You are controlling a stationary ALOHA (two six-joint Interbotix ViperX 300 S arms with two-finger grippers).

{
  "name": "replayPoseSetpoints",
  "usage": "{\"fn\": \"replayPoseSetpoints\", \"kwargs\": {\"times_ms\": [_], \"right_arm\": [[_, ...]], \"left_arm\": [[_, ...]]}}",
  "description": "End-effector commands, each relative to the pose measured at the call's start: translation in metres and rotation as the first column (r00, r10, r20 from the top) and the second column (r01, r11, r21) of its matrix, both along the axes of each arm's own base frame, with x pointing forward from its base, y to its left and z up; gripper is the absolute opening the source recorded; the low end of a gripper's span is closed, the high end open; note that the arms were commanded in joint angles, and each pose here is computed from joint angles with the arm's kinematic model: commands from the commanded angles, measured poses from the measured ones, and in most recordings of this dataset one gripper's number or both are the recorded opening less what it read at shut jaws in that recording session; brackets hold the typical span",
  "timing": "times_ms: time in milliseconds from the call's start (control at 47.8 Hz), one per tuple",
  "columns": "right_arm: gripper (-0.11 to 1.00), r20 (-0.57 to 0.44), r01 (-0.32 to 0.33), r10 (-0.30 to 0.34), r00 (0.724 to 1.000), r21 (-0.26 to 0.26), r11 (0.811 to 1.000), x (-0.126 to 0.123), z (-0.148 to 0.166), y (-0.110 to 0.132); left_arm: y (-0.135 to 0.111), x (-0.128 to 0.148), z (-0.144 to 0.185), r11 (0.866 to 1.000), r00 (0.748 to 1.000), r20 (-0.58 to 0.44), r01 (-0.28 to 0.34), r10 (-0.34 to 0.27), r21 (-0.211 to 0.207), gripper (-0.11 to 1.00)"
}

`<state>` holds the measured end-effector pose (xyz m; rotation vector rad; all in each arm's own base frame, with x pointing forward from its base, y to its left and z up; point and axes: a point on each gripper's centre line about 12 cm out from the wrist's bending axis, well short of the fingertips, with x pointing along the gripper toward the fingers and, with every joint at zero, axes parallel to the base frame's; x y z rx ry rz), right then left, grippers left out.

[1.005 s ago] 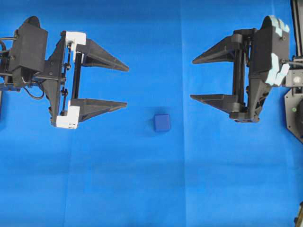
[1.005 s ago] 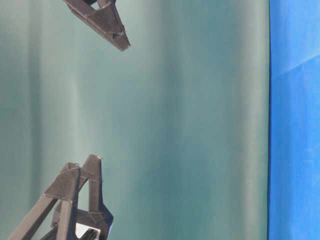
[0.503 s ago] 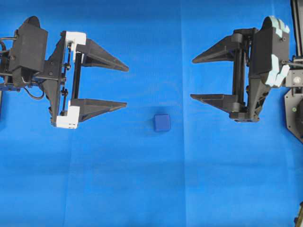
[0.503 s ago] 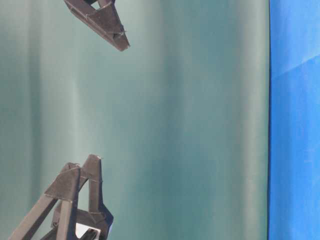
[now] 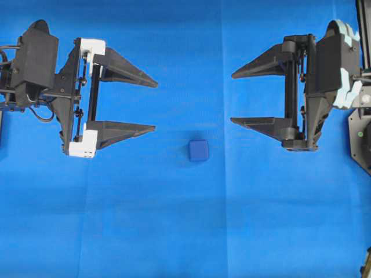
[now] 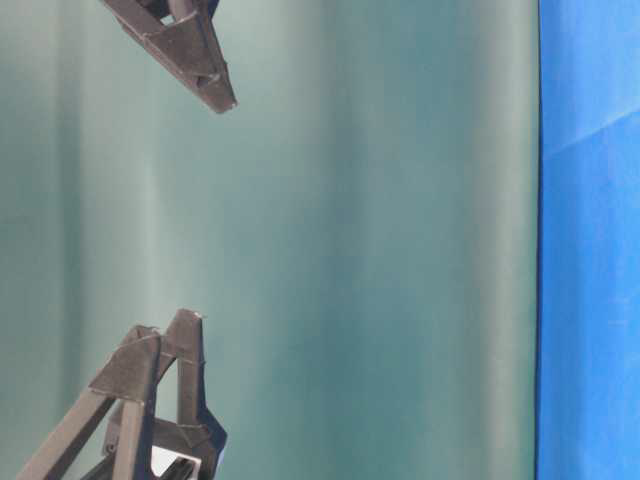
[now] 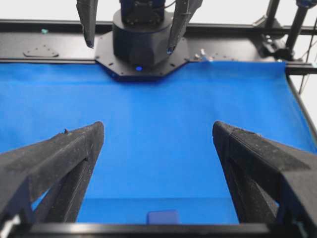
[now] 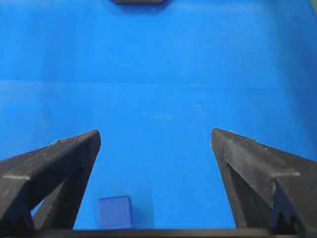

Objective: Handover the blue block to the right arm after grasping it with the left arm, then place it in the designated position.

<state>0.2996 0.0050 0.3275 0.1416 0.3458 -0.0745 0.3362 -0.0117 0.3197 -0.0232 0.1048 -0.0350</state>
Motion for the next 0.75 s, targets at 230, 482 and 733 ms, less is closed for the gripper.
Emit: {"fn": "replayPoseSetpoints", "kwargs": {"times_ms": [230, 482, 733], "right_arm": [[0.91, 0.028, -0.004, 0.004, 1.0, -0.001, 1.0, 0.0002, 0.0079, 0.0], [0.91, 0.028, -0.004, 0.004, 1.0, -0.001, 1.0, 0.0002, 0.0079, 0.0], [0.91, 0.028, -0.004, 0.004, 1.0, -0.001, 1.0, 0.0002, 0.0079, 0.0]], "left_arm": [[-0.0016, 0.0003, 0.0141, 1.0, 0.999, 0.04, 0.005, -0.005, -0.001, 0.93], [-0.0016, -0.0001, 0.0146, 1.0, 0.999, 0.041, 0.005, -0.005, -0.001, 0.93], [-0.0021, -0.0001, 0.0146, 1.0, 0.999, 0.041, 0.007, -0.006, -0.001, 0.93]]}}
